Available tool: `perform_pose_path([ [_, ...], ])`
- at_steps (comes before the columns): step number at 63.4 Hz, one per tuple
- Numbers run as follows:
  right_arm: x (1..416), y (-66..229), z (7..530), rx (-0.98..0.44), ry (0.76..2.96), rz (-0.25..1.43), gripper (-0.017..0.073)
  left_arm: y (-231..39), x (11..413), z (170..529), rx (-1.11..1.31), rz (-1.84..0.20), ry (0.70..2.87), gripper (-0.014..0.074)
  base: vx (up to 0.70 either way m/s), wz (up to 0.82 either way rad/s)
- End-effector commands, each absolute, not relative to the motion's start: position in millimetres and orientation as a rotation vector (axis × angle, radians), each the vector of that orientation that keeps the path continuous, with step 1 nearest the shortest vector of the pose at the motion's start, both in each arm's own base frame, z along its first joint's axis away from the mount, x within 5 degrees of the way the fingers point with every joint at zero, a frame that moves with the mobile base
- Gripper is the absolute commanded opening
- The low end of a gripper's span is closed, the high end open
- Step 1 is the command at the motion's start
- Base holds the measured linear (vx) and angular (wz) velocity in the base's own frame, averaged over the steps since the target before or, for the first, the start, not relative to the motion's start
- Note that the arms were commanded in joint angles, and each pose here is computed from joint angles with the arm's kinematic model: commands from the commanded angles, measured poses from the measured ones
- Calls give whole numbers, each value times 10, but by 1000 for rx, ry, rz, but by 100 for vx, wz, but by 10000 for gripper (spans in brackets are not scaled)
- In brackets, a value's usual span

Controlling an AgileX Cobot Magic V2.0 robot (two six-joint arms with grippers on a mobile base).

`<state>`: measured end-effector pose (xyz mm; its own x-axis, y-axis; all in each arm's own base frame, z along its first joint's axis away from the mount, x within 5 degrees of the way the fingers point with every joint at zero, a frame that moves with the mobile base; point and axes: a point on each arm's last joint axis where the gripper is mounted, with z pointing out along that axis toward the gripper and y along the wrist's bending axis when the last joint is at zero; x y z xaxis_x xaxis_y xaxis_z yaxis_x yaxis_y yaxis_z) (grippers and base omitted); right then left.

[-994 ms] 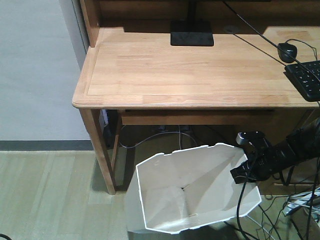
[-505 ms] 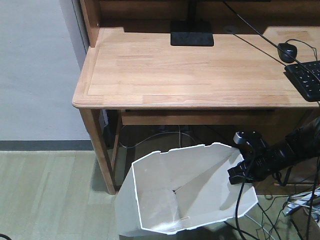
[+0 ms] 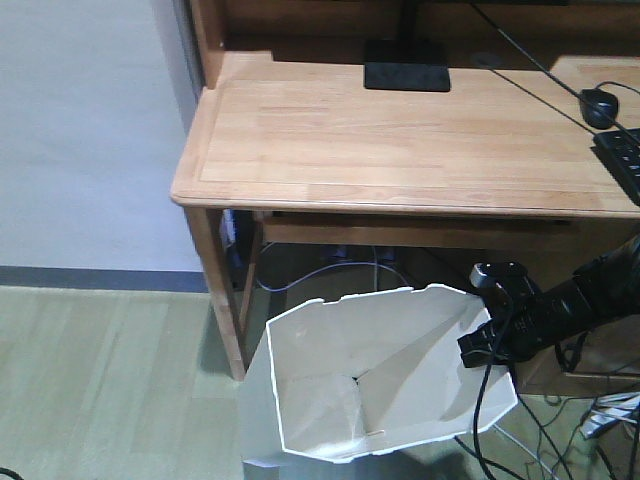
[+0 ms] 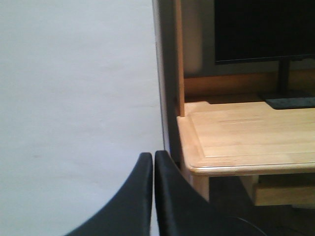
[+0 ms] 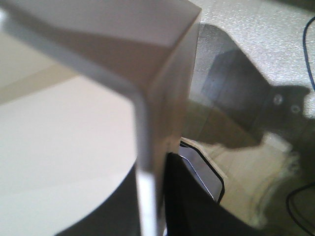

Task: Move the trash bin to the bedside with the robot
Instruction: 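Lift the bin with the right gripper and pull it out from under the desk, then hold the bin in the right gripper while the base turns toward the bed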

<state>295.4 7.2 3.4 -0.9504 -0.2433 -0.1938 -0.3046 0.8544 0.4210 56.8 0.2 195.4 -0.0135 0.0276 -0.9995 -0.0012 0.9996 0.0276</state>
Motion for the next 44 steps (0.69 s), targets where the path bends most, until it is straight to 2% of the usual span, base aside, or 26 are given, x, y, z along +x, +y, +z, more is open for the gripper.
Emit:
perform_pose_path([
  [1, 3009, 217, 353, -411, 2770, 963, -5, -4, 561, 1990, 9, -2, 1507, -6, -7, 23],
  [20, 3009, 217, 353, -411, 2770, 963, -5, -4, 561, 1990, 9, -2, 1507, -6, -7, 35],
  [44, 3009, 217, 353, -411, 2770, 963, -5, -4, 561, 1990, 9, -2, 1507, -6, -8, 56],
])
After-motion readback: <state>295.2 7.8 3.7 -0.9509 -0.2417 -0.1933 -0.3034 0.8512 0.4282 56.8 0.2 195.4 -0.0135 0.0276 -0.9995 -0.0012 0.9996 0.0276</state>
